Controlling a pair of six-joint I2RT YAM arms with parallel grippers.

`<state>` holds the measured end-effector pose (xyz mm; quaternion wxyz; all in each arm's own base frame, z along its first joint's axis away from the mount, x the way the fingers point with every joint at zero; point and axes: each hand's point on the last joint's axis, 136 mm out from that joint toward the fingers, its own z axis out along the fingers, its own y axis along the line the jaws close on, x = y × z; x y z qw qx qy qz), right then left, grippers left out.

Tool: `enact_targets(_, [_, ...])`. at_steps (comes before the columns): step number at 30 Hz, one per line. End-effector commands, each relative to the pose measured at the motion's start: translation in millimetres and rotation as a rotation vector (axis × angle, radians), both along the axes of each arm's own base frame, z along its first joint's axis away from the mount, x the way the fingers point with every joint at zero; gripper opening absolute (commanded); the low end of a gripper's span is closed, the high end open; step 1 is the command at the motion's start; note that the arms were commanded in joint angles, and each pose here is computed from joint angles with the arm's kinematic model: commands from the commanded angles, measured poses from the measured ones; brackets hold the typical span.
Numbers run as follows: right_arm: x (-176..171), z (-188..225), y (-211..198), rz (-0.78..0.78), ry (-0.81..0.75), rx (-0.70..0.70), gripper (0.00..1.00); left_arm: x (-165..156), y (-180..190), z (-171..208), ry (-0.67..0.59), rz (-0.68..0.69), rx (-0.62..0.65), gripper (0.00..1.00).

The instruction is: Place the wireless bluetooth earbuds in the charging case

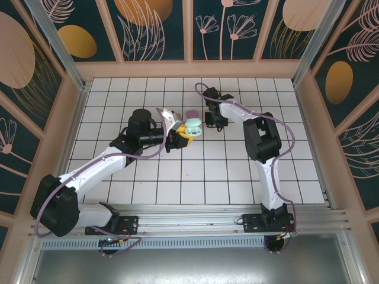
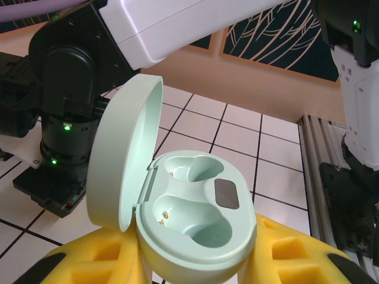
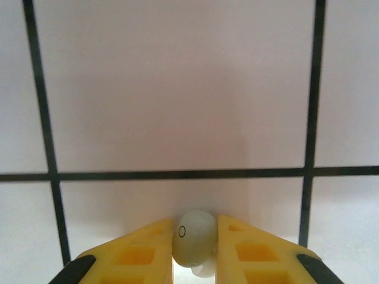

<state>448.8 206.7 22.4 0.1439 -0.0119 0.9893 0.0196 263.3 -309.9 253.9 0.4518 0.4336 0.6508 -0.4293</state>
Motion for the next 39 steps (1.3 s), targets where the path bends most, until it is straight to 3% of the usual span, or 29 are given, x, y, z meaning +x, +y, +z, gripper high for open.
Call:
enact_targets(1, [-23.0,14.5,18.3,0.085,0.035,0.109,0.18,-5.7,3.0,5.0,-0.035,-0.003,-0.001,0.22])
enact_targets(13, [-106.0,8.1,2.2,0.257,0.138,0.040,0.16,-9.8,7.8,1.9,-0.039,0.006,0.005,0.22])
enact_targets(26, [-98.1,20.0,-1.9,0.228,0.094,-0.081,0.30,-10.6,8.6,4.3,-0.045,0.008,0.006,0.22])
enact_targets(39, [-108.5,27.0,2.7,0.124,0.095,-0.133,0.29,-11.2,8.9,6.8,-0.049,0.009,0.004,0.22])
